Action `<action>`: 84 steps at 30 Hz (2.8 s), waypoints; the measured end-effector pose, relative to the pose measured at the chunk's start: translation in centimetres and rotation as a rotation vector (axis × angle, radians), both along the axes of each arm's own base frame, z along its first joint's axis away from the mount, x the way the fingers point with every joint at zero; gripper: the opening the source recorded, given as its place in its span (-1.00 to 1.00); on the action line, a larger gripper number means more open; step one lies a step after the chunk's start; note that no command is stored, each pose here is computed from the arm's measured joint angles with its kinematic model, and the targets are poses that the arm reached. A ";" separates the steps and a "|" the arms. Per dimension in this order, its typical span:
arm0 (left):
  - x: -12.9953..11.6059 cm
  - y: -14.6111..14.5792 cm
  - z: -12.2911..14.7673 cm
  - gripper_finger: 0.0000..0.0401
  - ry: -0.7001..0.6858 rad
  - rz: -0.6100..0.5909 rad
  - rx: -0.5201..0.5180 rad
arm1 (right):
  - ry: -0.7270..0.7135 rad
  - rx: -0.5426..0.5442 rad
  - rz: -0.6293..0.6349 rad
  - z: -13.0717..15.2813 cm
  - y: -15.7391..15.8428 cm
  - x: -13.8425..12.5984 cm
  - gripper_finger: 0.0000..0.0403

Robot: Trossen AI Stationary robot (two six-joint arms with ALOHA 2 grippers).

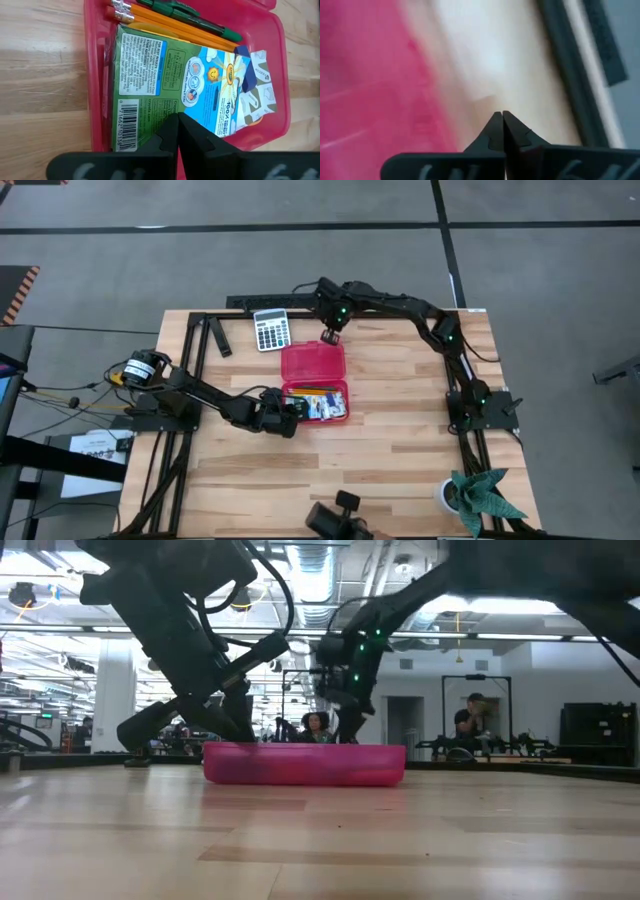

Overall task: Pack school essentials
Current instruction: Close the red supply box

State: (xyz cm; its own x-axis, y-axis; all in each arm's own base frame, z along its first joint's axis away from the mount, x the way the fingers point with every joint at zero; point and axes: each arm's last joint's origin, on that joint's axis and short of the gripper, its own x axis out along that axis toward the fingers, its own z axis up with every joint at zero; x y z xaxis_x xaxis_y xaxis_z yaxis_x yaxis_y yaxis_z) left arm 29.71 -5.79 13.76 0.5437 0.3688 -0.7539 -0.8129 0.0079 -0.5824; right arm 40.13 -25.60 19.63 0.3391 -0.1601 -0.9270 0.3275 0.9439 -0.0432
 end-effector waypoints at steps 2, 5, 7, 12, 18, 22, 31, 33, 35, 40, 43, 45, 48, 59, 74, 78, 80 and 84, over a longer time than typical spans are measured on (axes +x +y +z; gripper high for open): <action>0.0 0.0 0.0 -1.00 0.000 -0.001 -0.001 | 0.024 0.021 -0.024 -1.0 -0.5 -0.2 -0.98; 0.0 0.0 0.0 -1.00 0.000 -0.002 -0.002 | 0.102 0.087 -0.034 -2.4 -0.2 -0.6 -0.99; 0.0 0.0 0.0 -1.00 0.001 -0.004 -0.002 | 0.147 0.139 -0.001 -2.7 0.2 -1.0 -0.99; 0.0 0.0 0.0 -1.00 0.005 -0.010 0.003 | 0.169 0.166 0.034 -3.4 0.9 -0.9 -0.99; 0.0 0.0 0.0 -1.00 0.010 -0.016 0.002 | 0.154 0.192 0.083 -2.9 1.9 -0.3 -0.99; 0.0 0.0 0.0 -1.00 0.011 -0.017 0.002 | 0.172 0.207 0.105 -2.6 2.9 -0.1 -0.99; -0.1 0.0 -0.1 -1.00 0.024 -0.017 0.008 | 0.079 0.141 0.178 3.1 5.7 -0.2 -0.99; -0.1 0.0 -0.1 -1.00 0.026 -0.017 0.009 | 0.046 0.127 0.191 4.6 6.5 -0.3 -0.99; -0.2 0.0 -0.1 -1.00 0.026 -0.017 0.009 | 0.030 0.118 0.205 5.9 7.5 -0.5 -0.99; -0.2 0.1 -0.1 -1.00 0.026 -0.011 0.019 | 0.012 0.113 0.248 7.9 10.6 -0.3 -0.98; -0.2 0.1 -0.1 -1.00 0.023 -0.005 0.031 | 0.017 0.121 0.275 8.4 12.5 -0.1 -0.99; -0.2 0.1 -0.1 -1.00 0.024 -0.003 0.035 | 0.025 0.117 0.298 8.5 13.7 0.2 -0.99; -0.2 0.1 0.0 -1.00 0.022 -0.001 0.036 | 0.037 0.131 0.314 8.9 15.4 0.2 -0.99; -0.1 0.3 0.0 -1.00 0.011 0.022 0.071 | 0.053 0.205 0.404 7.7 21.2 1.2 -0.99; -0.6 -0.8 10.4 -1.00 -0.209 -0.350 -0.136 | 0.036 0.194 0.435 6.8 23.2 1.6 -0.98; -2.2 -1.7 13.1 -1.00 -0.276 -0.466 -0.224 | 0.021 0.189 0.450 6.8 24.2 1.8 -0.99; -3.2 -2.2 14.9 -1.00 -0.349 -0.479 -0.235 | 0.014 0.191 0.456 6.9 24.8 1.9 -0.99; -5.3 -2.4 18.6 -1.00 -0.495 -0.386 -0.123 | -0.001 0.192 0.474 6.9 26.4 2.1 -0.98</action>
